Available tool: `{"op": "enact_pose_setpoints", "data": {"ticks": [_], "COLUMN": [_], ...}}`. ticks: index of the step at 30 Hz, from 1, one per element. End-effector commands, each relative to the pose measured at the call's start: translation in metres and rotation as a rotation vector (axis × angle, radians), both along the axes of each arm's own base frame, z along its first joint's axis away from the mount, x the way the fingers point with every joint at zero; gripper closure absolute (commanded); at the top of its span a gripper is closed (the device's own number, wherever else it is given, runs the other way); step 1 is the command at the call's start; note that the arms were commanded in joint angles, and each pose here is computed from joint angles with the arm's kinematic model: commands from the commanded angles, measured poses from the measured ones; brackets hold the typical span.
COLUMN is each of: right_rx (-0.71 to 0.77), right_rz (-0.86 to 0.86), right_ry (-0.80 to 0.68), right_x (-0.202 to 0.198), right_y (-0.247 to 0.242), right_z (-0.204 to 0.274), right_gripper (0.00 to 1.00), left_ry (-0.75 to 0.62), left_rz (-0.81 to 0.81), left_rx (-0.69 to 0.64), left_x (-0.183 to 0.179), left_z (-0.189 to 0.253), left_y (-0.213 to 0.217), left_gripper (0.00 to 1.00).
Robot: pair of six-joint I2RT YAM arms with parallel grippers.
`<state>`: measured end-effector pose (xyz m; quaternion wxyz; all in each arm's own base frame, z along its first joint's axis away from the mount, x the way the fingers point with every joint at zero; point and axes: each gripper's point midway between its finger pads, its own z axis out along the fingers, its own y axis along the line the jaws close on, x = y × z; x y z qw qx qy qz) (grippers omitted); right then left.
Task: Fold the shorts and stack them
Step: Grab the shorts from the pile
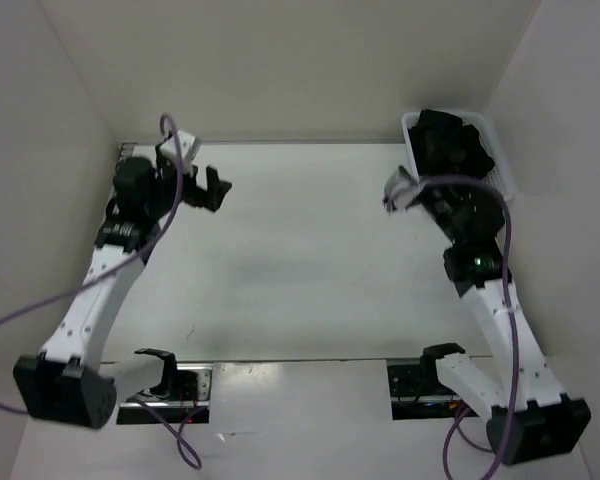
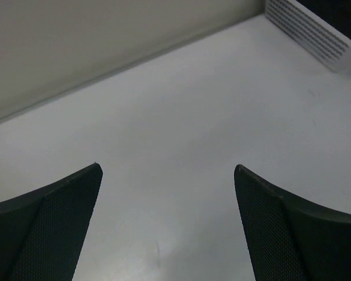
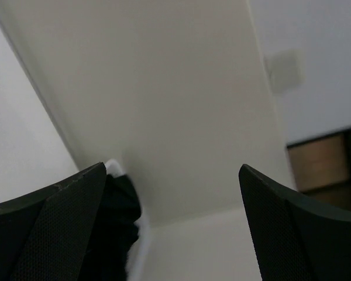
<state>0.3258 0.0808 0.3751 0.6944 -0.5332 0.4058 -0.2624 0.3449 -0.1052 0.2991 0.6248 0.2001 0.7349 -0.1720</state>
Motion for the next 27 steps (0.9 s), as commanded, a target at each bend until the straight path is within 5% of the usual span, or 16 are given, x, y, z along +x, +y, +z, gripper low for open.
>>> {"op": "enact_pose_setpoints", "data": {"ticks": [1, 5, 12, 19, 27], "right_rx": [0.482, 0.849, 1.685, 1.68, 1.709], "right_rz": [-0.42, -0.615, -0.79, -0.937, -1.057], "right_ry": [0.267, 0.439, 0.657, 0.698, 0.819], "right_x": [0.069, 0.154, 0.232, 0.293, 0.295], "right_y": [-0.059, -0.107, -0.177, -0.205, -0.206], "right_z": [-0.006, -0.046, -0.105, -0.19, -0.271], "right_gripper": [0.02, 0.02, 0.08, 0.1, 0.14], "left_ry": [0.199, 0.355, 0.579, 0.664, 0.687], "left_rz": [0.189, 0.244, 0.129, 0.082, 0.053], "left_rx": [0.099, 0.168, 0.178, 0.172, 0.179], "left_x": [0.052, 0.107, 0.1, 0.099, 0.113], "left_z": [-0.011, -0.051, -0.103, -0.134, -0.149], "left_y": [0.016, 0.017, -0.002, -0.011, -0.025], "left_gripper": [0.0, 0.0, 0.0, 0.0, 0.0]}}
